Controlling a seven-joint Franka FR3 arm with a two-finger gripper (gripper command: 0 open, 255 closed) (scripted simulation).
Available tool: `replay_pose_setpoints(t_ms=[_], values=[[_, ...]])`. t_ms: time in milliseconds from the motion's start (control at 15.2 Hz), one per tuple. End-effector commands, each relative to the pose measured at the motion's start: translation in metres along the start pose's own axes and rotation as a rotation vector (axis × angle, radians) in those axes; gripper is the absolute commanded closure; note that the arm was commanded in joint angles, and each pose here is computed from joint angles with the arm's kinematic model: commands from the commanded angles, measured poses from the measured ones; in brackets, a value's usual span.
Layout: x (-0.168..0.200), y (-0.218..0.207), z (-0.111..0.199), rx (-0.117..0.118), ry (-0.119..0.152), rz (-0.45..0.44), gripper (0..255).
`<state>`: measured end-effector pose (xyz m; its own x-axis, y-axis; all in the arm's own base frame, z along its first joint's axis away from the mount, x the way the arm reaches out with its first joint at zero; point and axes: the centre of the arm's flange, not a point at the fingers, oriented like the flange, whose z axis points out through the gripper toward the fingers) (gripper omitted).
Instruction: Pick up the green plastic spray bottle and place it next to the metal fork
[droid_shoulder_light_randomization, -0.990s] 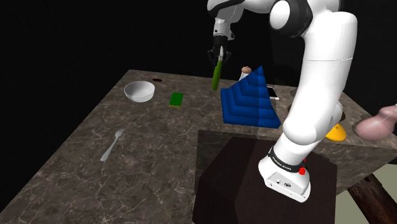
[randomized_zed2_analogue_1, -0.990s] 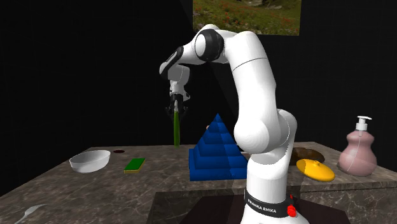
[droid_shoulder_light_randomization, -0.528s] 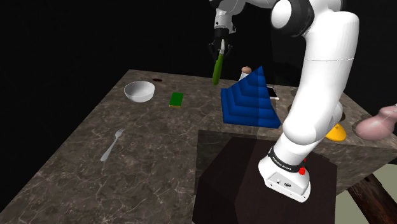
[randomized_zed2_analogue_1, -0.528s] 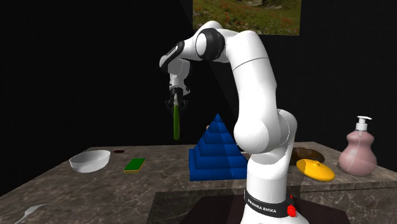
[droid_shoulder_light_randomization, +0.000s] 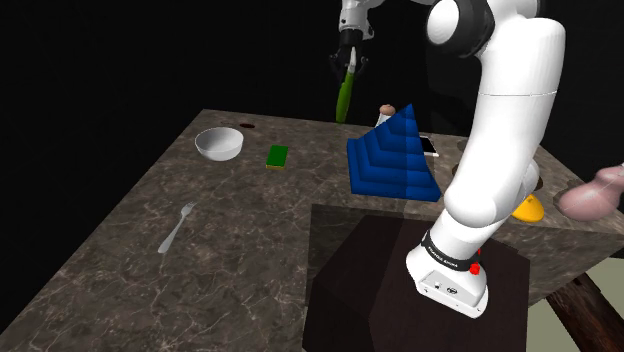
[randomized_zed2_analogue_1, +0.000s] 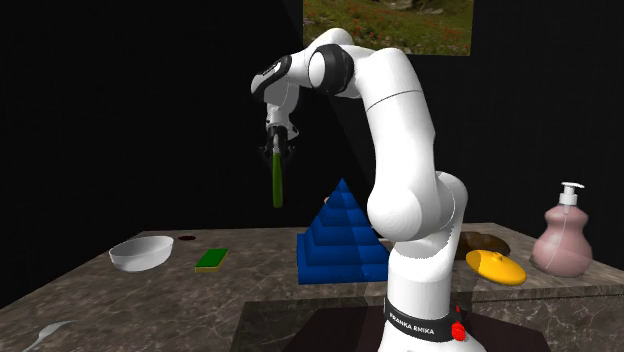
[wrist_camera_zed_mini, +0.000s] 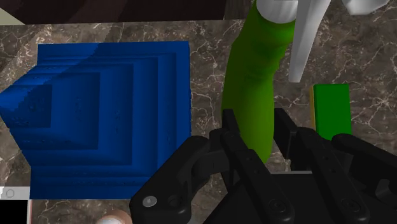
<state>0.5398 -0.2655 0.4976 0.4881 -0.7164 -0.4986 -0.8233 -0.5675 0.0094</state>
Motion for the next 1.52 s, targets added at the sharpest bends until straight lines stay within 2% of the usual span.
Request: replay_pose_setpoints(t_ms=[0,1188,1254,1452], values=[[-0.005,0.000,-0.009,0.000,0.000,0.000,255],[-0.053,0.001,-0.092,0.000,0.000,0.000,255],[-0.054,0.001,-0.095,0.000,0.000,0.000,255],[-0.082,-0.023,-0.079,0.000,0.000,0.000,255]])
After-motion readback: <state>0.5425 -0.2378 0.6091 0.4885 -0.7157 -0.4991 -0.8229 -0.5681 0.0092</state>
